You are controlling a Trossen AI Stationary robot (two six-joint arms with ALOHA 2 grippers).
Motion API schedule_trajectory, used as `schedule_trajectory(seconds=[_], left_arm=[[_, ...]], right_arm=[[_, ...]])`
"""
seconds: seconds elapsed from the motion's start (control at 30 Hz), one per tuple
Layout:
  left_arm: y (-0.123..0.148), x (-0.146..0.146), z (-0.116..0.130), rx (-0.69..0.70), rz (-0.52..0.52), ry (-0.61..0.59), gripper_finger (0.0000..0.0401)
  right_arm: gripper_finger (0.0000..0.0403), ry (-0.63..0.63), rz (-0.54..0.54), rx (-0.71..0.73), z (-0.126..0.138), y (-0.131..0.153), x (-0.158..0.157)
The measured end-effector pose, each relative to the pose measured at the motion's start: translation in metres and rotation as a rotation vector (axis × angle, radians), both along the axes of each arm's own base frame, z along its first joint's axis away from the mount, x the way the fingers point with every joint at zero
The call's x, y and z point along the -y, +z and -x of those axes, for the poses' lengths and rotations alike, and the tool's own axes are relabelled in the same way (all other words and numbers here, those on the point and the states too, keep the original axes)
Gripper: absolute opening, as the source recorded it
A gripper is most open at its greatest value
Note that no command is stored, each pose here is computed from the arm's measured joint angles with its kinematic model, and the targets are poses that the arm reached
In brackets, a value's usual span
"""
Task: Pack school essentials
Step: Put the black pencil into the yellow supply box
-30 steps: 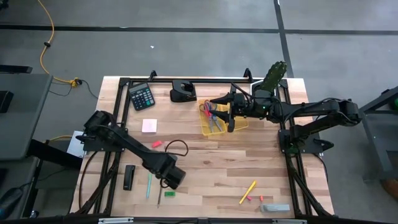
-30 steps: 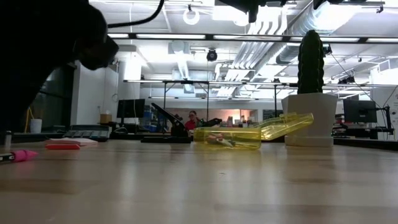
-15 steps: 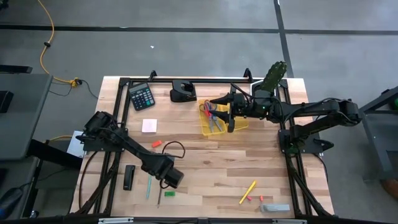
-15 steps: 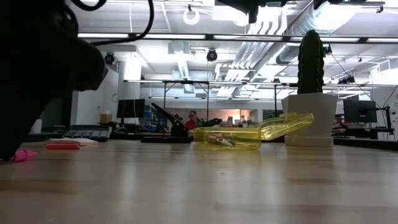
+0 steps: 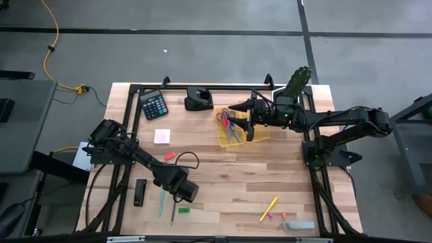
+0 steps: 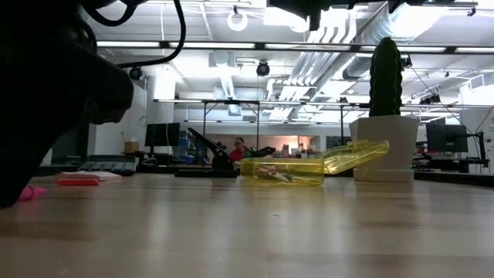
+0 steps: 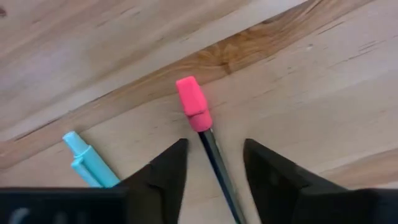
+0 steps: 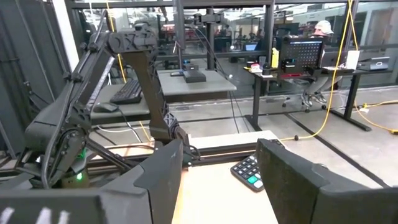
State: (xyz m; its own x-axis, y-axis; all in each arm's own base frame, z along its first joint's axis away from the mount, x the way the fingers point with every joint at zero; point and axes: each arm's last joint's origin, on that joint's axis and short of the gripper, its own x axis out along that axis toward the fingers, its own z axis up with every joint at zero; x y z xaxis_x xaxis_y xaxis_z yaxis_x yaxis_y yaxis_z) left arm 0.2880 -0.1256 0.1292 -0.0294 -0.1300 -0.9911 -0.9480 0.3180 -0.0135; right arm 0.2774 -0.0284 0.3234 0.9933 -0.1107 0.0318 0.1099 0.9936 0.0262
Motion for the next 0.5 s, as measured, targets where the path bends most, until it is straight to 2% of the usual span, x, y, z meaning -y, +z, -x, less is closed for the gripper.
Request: schedule_trajectory(seconds=[0.27,0.5], left_arm=[[-0.0008,-0.0017,0.0,0.017,-0.032,-0.078,0.0013],[0.0063,-0.0092,-0.0004,0.039,-0.024,-0.175,0.001]], right_arm=[[0.0199,-0.013,0.0,0.0,0.0003,0.0,0.003],[0.0199,-0.013,0.004,0.0,0.0003,0.0,0.003]])
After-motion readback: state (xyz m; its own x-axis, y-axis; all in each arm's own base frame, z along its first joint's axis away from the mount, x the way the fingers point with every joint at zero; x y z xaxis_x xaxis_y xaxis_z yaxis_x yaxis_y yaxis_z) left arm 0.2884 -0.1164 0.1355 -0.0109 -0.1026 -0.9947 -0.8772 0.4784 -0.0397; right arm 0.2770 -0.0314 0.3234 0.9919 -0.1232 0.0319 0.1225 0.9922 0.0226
